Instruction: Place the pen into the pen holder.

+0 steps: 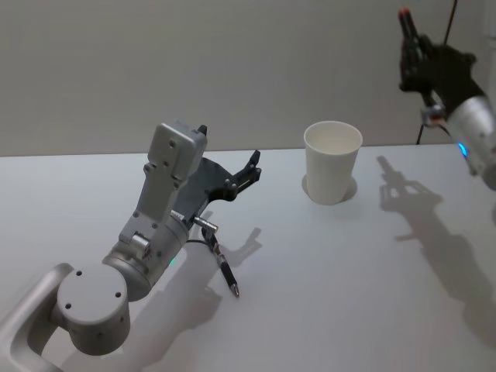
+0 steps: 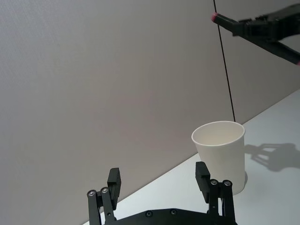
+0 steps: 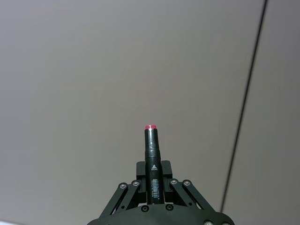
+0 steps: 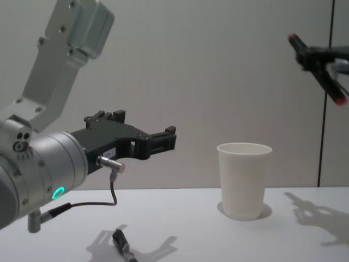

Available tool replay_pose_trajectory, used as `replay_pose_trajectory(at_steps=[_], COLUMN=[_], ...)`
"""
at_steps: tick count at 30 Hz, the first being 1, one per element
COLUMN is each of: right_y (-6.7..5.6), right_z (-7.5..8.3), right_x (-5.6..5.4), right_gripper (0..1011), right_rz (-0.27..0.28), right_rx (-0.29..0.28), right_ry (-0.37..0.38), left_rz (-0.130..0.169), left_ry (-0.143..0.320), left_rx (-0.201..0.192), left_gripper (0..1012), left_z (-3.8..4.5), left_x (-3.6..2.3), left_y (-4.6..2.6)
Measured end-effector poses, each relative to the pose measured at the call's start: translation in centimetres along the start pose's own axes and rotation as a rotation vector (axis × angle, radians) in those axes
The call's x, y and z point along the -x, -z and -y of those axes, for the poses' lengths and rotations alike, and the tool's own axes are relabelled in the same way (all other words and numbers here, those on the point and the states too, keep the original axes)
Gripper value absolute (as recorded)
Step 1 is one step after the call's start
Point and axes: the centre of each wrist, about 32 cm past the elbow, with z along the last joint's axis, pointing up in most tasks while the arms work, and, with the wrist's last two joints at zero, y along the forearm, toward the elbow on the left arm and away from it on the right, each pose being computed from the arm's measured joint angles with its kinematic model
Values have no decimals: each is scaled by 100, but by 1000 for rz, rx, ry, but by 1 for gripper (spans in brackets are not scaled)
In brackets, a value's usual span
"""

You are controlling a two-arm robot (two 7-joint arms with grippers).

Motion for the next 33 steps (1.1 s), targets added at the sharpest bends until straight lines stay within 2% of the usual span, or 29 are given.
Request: replay_pose_trajectory(at_steps=[3,4,6,7,8,12,15,17,25,33], right_y=[-44,-44,-70,-88,-88,-119,-92,-77,-9,83], right_z=[-100,-100,-174,-261,-261,-445,-568,-647,-803,-851], right_x=[88,88,155,231,231,377,472,536,684,747], right_gripper=[184,184,184,184,184,184,184,185,184,184], right_rz=[14,14,26,41,41,82,113,129,169,192], right_rx=[-51,-51,-89,-121,-121,-184,-208,-221,-234,-214], right_ry=[-20,-20,-35,-51,-51,-78,-95,-107,-134,-145], left_rz=[0,0,0,0,0,0,0,0,0,0], left_ry=[0,0,0,0,0,0,0,0,0,0], left_rx=[0,0,0,0,0,0,0,0,0,0], left_gripper=[1000,1000,1000,1000,1000,1000,1000,1000,1000,1000], left_z=[0,0,0,0,0,0,0,0,0,0], left_x=[0,0,0,0,0,0,0,0,0,0], left_y=[0,0,0,0,0,0,0,0,0,0])
